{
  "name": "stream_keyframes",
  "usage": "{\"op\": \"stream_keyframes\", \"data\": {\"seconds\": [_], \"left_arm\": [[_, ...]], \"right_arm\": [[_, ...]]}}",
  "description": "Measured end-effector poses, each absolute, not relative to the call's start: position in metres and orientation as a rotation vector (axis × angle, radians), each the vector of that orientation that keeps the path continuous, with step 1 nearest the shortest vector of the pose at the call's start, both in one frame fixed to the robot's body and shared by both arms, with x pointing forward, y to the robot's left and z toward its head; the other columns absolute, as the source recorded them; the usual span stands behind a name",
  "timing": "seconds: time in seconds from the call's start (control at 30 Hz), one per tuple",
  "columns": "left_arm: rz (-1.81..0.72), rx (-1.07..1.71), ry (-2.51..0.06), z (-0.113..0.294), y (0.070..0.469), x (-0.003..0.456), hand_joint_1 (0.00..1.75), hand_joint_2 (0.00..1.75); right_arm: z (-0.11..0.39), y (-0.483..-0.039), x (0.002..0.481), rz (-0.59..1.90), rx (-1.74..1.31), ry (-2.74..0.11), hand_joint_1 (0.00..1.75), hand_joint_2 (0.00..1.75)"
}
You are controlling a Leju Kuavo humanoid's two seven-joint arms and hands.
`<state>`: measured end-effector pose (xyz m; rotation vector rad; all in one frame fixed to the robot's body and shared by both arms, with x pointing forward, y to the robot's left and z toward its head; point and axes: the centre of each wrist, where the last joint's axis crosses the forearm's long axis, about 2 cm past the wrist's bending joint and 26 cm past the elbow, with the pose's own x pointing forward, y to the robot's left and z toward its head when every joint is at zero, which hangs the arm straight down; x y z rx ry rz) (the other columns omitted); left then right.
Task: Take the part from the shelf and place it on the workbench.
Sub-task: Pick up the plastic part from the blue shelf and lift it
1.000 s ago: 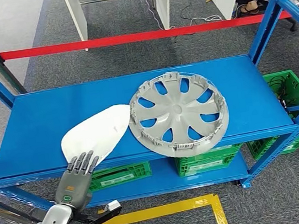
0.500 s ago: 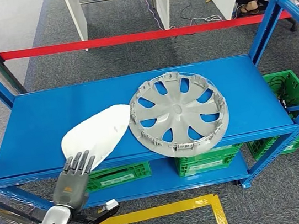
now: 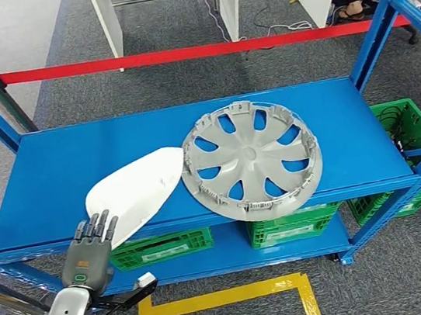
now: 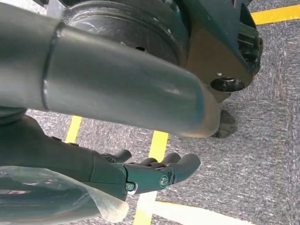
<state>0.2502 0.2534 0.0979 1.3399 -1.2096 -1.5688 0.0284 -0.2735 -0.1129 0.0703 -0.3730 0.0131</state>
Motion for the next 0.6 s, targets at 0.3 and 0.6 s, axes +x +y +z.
{"op": "stream_keyframes", "data": {"seconds": [0.3, 0.6], "left_arm": [[-1.551, 1.351, -1.151, 0.094, 0.262, 0.254, 0.00, 1.75], [-1.489, 1.423, -1.095, 0.086, 0.275, 0.264, 0.00, 1.75]], "right_arm": [[-0.113, -0.274, 0.028, 0.015, 0.070, -0.367, 0.00, 0.00], [-0.113, -0.274, 0.029, 0.032, 0.070, -0.363, 0.00, 0.00]]}}
